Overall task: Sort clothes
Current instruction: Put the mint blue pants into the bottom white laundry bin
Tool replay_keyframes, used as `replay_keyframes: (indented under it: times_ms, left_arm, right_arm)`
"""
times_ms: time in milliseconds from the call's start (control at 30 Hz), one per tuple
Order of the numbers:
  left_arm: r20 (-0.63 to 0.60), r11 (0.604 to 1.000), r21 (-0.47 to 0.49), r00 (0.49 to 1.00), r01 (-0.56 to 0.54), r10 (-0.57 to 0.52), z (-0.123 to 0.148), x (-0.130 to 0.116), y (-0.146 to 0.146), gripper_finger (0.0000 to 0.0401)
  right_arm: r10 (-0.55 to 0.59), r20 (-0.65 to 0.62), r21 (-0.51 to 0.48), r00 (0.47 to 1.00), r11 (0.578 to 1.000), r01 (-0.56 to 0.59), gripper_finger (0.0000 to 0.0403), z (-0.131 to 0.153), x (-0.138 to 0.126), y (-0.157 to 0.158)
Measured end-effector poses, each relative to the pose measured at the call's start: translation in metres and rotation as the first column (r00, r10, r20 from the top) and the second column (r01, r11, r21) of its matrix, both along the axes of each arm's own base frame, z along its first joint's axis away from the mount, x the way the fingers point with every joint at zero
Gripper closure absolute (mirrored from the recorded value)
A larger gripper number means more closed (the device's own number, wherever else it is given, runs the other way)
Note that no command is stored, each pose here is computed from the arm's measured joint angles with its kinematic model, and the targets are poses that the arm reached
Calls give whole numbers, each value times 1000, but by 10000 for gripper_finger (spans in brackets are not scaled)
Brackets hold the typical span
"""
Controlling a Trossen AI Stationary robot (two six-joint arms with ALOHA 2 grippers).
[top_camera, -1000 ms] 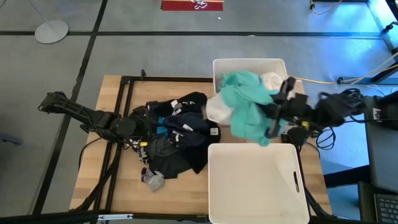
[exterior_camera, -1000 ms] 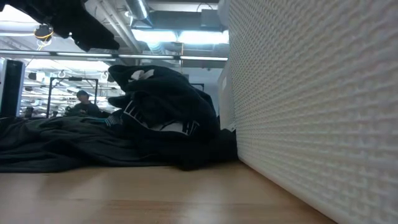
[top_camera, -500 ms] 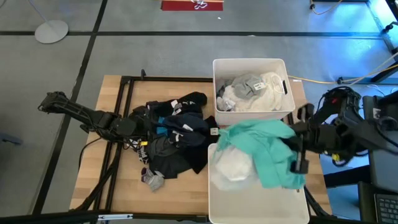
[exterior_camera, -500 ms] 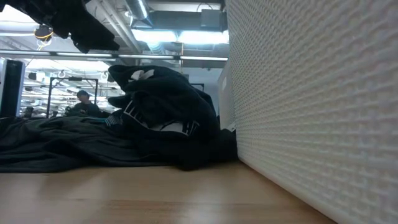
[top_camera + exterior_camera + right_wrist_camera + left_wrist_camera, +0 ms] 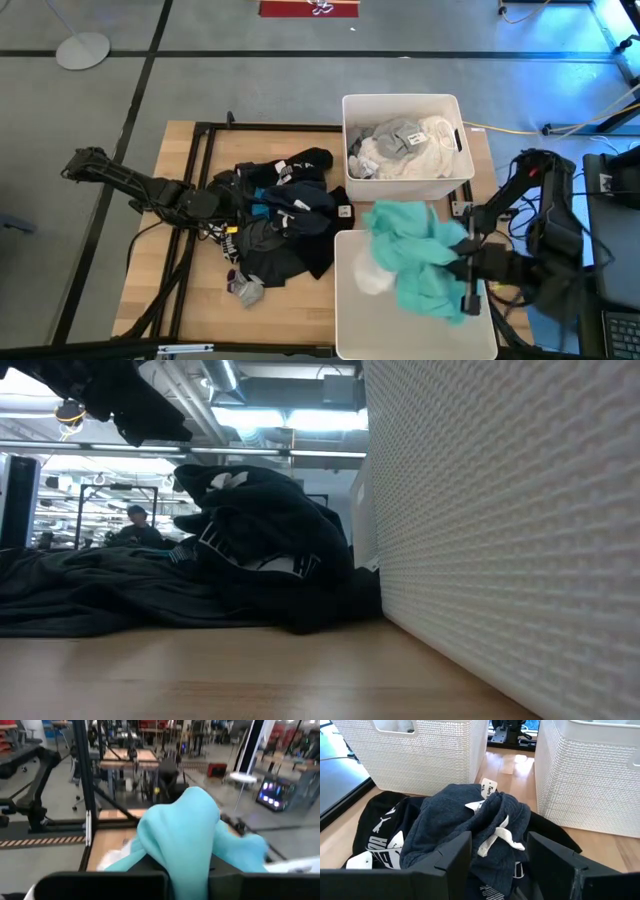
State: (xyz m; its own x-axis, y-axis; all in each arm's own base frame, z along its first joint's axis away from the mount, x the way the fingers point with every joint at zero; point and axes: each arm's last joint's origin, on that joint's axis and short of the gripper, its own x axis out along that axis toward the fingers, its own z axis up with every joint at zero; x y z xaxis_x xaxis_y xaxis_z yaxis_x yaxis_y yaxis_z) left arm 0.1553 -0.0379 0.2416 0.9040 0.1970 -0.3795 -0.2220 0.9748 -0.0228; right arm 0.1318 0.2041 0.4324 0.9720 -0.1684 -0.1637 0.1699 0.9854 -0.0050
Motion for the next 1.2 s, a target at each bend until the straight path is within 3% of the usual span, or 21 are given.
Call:
replay_keyframes:
  times_ms: [467, 800, 900, 967, 1067, 1200]
  left_arm:
    - [1, 1000, -6, 1000, -2, 2, 0, 0, 0, 219]
    - [3, 1000, -2, 1000, -11, 11, 0, 0, 0, 219]
    - [3, 1000, 0, 1000, -15, 15, 0, 0, 0, 219]
    - [3, 1000, 1, 1000, -16, 16, 0, 0, 0, 219]
    - [0, 1000, 2, 1000, -17, 17, 0, 0, 1, 219]
    - [-3, 1000, 3, 1000, -17, 17, 0, 0, 0, 219]
  right_arm:
    - [-70, -225, 31, 972, 996, 79, 382, -95, 32, -10]
    - [-61, -461, 220, 885, 959, 181, 381, -147, 62, -40]
    - [-88, -481, 233, 872, 946, 224, 377, -157, 69, -51]
    - [-49, -502, 310, 863, 922, 232, 362, -161, 72, -52]
    - [-36, -533, 320, 845, 917, 240, 319, -167, 76, -54]
    - [4, -504, 360, 863, 910, 206, 245, -160, 78, -53]
